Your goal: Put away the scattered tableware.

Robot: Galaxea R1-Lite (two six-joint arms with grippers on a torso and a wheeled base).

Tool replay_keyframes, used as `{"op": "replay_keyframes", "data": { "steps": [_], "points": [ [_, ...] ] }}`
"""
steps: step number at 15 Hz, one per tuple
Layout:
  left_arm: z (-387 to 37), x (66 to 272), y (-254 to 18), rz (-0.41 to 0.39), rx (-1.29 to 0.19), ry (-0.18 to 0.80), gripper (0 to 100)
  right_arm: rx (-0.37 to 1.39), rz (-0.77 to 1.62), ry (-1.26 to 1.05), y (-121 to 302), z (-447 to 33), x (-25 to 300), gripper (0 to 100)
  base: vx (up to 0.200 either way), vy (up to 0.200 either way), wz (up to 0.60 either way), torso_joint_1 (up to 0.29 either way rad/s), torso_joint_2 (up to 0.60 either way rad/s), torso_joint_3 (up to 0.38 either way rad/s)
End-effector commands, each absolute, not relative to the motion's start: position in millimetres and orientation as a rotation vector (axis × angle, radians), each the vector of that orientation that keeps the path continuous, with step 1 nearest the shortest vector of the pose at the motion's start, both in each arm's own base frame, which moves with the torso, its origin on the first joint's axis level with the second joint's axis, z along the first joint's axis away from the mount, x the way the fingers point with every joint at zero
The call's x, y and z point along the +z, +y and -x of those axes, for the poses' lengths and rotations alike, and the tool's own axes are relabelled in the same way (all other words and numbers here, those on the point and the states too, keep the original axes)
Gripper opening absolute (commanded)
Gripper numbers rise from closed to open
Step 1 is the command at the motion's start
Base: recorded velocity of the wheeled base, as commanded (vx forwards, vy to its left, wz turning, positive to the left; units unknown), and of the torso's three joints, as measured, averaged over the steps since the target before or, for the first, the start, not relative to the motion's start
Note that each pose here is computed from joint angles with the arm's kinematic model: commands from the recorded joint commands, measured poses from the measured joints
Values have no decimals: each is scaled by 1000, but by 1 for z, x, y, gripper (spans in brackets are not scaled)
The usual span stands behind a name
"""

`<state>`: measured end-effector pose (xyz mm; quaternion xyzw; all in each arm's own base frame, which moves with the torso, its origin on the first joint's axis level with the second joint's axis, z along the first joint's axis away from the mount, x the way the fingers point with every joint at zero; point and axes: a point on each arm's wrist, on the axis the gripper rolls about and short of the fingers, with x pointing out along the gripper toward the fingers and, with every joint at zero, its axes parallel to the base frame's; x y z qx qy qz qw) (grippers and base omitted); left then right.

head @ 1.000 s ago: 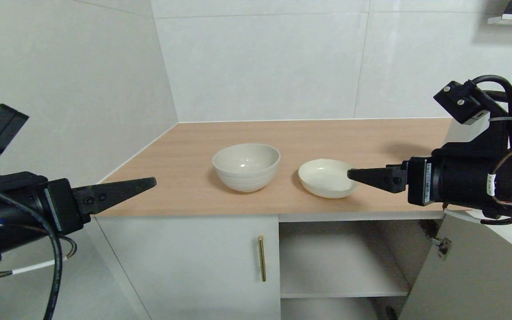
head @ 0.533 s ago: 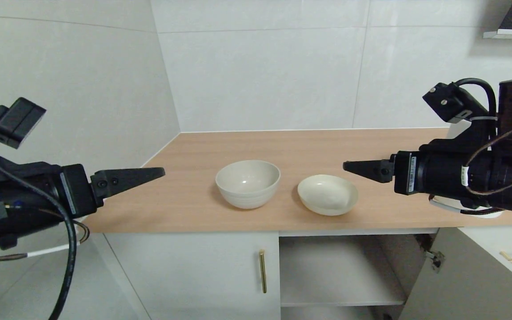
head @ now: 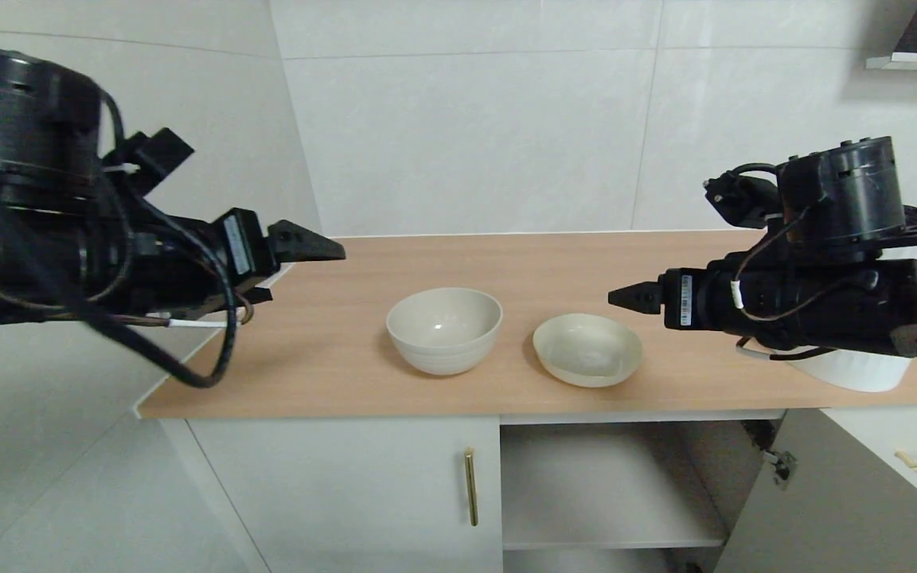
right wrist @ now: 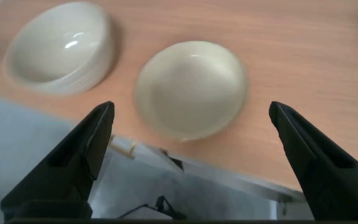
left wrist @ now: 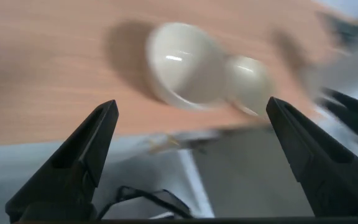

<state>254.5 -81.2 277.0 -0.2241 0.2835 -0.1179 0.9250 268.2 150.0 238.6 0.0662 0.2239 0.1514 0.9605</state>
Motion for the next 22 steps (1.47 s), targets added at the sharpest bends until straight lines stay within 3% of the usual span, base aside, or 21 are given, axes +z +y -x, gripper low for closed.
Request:
{"op": "replay_keyframes", "data": {
  "steps": [1,7,14,15,19,22],
  "points": [
    [-299,238,-127,432,-96,671,100,273,-125,479,156,-282,227,100,0,0,0,0,0,0],
    [-324,199,-147,383,-43,739,100,269,-127,476,156,-282,228,100,0,0,0,0,0,0],
    [-334,180,-153,378,-46,778,100,268,-143,472,156,-282,230,100,0,0,0,0,0,0],
    [-334,180,-153,377,-45,777,0,268,-143,472,156,-282,230,100,0,0,0,0,0,0],
    [-334,181,-153,379,-49,776,0,267,-141,475,156,-283,229,100,0,0,0,0,0,0],
    [-317,207,-145,405,-73,717,0,268,-142,474,156,-282,229,100,0,0,0,0,0,0]
  ]
}}
